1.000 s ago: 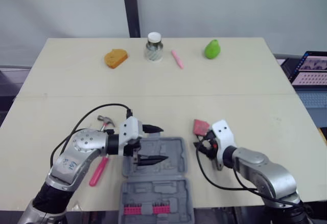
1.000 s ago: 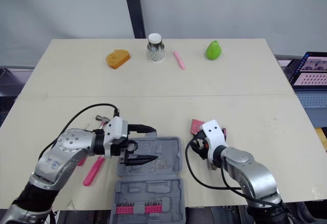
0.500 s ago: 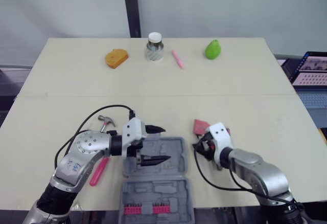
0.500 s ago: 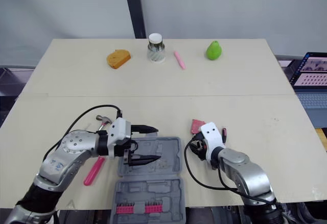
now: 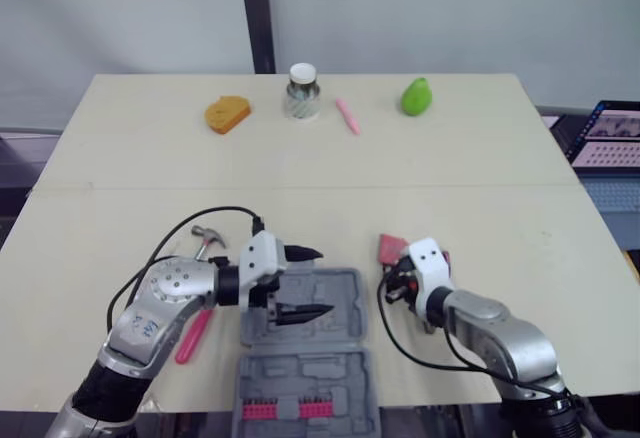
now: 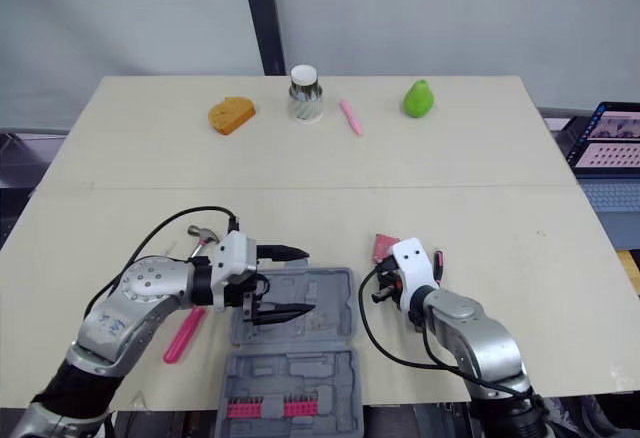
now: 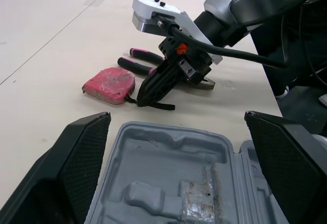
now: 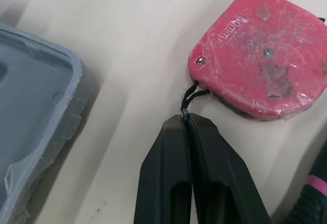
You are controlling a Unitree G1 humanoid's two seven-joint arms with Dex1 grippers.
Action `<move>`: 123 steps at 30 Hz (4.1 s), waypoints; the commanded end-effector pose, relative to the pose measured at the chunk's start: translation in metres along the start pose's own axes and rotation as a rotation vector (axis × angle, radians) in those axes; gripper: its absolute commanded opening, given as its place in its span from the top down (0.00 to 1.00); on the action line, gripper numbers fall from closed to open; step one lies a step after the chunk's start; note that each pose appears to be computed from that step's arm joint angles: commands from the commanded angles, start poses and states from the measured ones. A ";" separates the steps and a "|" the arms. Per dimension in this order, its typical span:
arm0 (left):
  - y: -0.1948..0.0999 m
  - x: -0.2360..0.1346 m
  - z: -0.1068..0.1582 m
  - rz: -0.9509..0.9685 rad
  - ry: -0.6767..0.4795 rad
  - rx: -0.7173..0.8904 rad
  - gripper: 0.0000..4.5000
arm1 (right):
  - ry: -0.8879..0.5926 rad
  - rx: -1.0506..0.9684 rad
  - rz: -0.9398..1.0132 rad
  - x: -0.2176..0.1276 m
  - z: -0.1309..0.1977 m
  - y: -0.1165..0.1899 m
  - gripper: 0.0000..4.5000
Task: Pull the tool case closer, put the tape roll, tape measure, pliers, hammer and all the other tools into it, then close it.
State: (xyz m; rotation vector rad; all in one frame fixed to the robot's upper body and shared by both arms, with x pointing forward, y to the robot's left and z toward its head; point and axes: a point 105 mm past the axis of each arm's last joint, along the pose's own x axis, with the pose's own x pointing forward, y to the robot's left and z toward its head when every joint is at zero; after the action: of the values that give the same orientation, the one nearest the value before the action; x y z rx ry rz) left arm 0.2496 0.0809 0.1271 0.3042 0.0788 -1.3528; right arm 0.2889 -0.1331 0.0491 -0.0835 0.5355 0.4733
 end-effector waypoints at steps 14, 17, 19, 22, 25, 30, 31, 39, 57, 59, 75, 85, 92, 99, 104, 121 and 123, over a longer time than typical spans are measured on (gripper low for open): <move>-0.018 -0.009 -0.014 -0.104 0.086 0.016 0.00 | 0.079 0.067 0.084 -0.036 -0.032 0.026 0.99; -0.022 -0.011 -0.015 -0.119 0.094 0.008 0.00 | 0.093 0.079 0.091 -0.041 -0.037 0.031 0.99; -0.024 -0.013 -0.016 -0.131 0.101 0.001 0.00 | 0.105 0.089 0.100 -0.045 -0.042 0.036 0.99; -0.029 -0.015 -0.017 -0.149 0.112 -0.010 0.00 | 0.120 0.105 0.114 -0.051 -0.047 0.043 0.99; -0.034 -0.019 -0.019 -0.173 0.129 -0.024 0.00 | 0.144 0.124 0.129 -0.059 -0.055 0.051 0.99; -0.039 -0.023 -0.019 -0.196 0.144 -0.042 0.00 | 0.178 0.144 0.150 -0.070 -0.064 0.060 0.99; -0.039 -0.024 -0.019 -0.199 0.146 -0.045 0.00 | 0.183 0.147 0.153 -0.071 -0.066 0.062 0.99; -0.050 -0.029 -0.019 -0.228 0.165 -0.070 0.00 | 0.215 0.177 0.164 -0.084 -0.075 0.071 0.99; -0.044 -0.027 -0.017 -0.186 0.145 -0.058 0.00 | 0.196 0.058 0.303 -0.107 -0.053 0.055 0.57; -0.043 -0.027 -0.016 -0.165 0.125 -0.054 0.00 | 0.190 -0.023 0.383 -0.115 -0.043 0.049 0.37; -0.062 -0.033 -0.034 -0.045 0.088 0.095 0.00 | 0.144 -0.886 0.842 -0.072 -0.026 0.013 0.01; -0.062 -0.027 -0.031 -0.005 0.072 0.085 0.00 | 0.074 -0.956 0.833 -0.049 -0.022 0.023 0.01; -0.063 -0.027 -0.032 -0.005 0.077 0.076 0.00 | 0.016 -0.901 0.856 -0.048 -0.031 0.022 0.01; -0.061 -0.027 -0.032 -0.009 0.081 0.078 0.00 | 0.012 -0.894 0.826 -0.039 -0.037 0.011 0.01; -0.060 -0.027 -0.032 -0.010 0.086 0.079 0.00 | 0.004 -0.892 0.829 -0.037 -0.038 0.014 0.01; -0.062 -0.025 -0.032 -0.004 0.081 0.062 0.00 | -0.027 -0.833 0.813 -0.037 -0.034 0.019 0.36; -0.062 -0.027 -0.034 0.017 0.085 0.050 0.00 | -0.026 -0.825 0.804 -0.041 -0.026 0.016 0.36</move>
State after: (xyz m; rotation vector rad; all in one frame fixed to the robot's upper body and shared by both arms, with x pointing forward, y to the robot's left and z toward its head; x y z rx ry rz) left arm 0.1921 0.1076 0.0853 0.4004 0.1391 -1.3235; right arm 0.2351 -0.1414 0.0330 -0.6698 0.3469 1.4785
